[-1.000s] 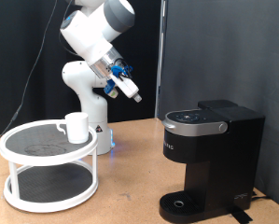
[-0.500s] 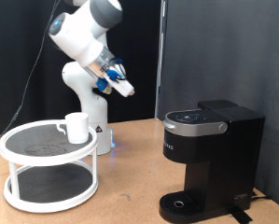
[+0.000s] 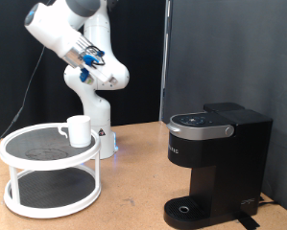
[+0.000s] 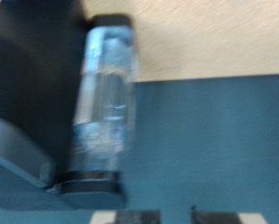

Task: Make a cup of coffee with the keurig machine

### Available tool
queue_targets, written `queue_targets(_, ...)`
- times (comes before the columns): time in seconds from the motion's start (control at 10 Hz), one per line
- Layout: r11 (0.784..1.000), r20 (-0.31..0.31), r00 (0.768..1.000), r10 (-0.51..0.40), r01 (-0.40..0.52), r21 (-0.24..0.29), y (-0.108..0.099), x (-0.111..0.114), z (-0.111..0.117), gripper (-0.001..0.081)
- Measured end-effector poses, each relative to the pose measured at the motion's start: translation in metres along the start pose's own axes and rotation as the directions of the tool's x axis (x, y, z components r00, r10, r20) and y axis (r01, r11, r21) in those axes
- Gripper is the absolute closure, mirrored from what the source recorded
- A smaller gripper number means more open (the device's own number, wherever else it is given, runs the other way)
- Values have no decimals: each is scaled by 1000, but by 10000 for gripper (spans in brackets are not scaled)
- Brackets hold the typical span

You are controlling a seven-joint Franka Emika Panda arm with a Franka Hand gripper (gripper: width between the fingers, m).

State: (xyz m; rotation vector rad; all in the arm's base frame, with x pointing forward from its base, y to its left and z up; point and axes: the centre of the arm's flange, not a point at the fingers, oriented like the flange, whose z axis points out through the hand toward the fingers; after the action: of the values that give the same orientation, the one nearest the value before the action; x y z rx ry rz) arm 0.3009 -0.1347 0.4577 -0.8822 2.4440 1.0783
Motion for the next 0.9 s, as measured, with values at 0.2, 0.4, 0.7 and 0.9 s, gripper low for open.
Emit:
queue_targets(0.2,1000,2,1000,26,-26,-16,5,6,-13,806)
queue_targets(0.4,1000,9,1000,5,-5,-13,3,8,-14,806)
queue_targets(0.7,999,70,997,-30,31,-18,0,41,-38,806)
queue_targets(0.9,1000,103,995,-5,8,-28,0,66,-59,806)
